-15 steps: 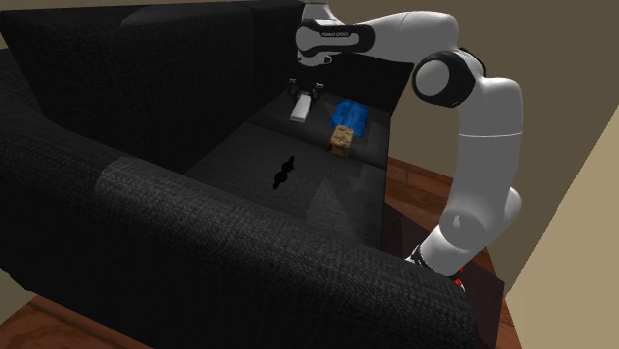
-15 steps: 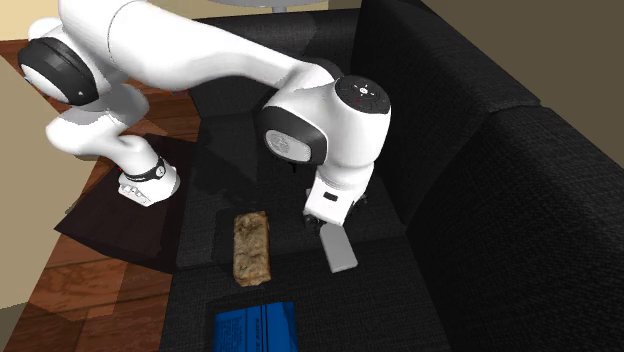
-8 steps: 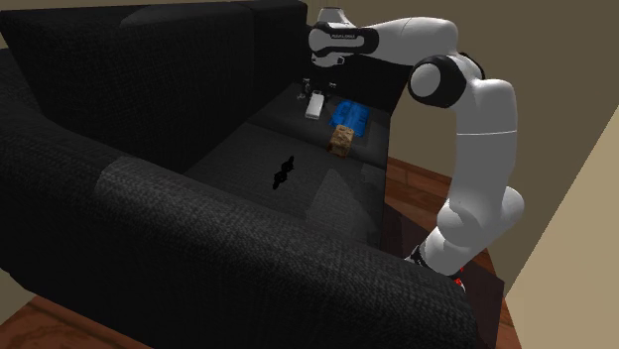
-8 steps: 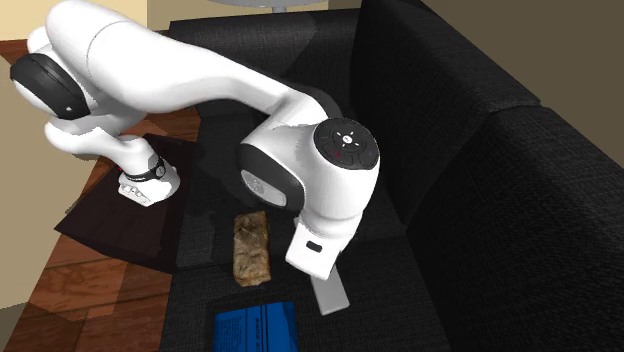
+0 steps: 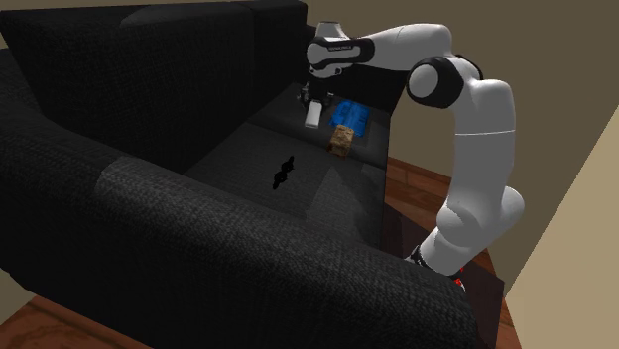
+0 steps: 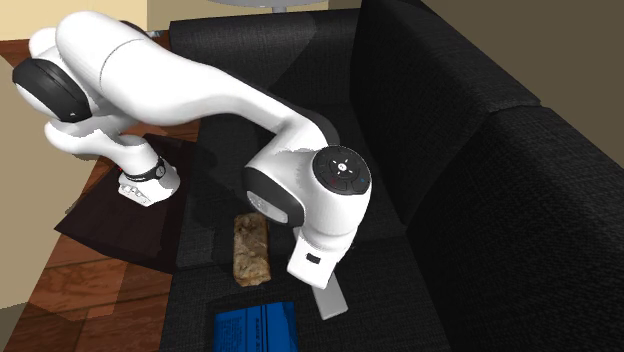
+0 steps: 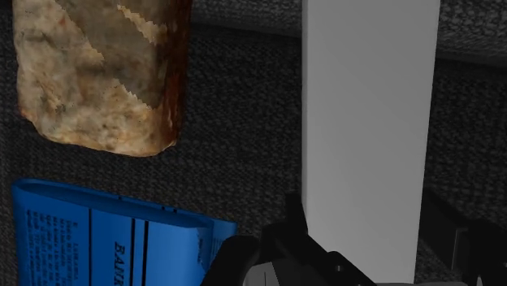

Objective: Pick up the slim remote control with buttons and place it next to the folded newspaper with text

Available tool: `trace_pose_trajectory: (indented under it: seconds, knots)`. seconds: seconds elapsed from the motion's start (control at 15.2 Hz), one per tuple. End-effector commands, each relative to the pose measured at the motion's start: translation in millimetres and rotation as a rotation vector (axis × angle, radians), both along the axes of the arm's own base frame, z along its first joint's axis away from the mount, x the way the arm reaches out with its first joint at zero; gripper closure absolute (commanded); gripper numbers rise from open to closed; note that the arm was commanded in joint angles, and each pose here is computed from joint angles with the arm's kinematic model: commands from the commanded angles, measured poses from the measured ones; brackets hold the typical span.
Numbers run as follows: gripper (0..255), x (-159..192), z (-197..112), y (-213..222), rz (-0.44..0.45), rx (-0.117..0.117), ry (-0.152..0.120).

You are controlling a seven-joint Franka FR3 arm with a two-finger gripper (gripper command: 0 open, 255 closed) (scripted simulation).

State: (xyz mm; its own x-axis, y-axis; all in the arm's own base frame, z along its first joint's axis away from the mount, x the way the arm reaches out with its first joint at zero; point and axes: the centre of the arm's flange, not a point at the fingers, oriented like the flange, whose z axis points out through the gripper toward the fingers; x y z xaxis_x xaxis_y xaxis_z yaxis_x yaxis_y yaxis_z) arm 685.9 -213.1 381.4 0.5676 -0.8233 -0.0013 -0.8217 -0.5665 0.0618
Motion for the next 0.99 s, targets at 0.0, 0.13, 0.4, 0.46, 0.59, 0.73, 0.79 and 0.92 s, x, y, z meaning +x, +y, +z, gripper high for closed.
trace_pose_trajectory:
  seconds: [0.0, 0.13, 0.4, 0.46, 0.59, 0.73, 0.79, 0.92]
  knots:
    - [255, 1, -10, 0, 0.0, 0.0, -0.001]
    - [255, 1, -20, 0, 0.0, 0.0, -0.001]
    - [255, 1, -33, 0, 0.0, 0.0, -0.001]
    - [255, 1, -33, 0, 0.0, 0.0, -0.001]
    - [255, 1, -33, 0, 0.0, 0.0, -0.001]
    - [255, 1, -33, 0, 0.0, 0.0, -0.001]
    - [255, 1, -33, 0, 0.0, 0.0, -0.001]
    - [0, 1, -32, 0, 0.0, 0.0, -0.001]
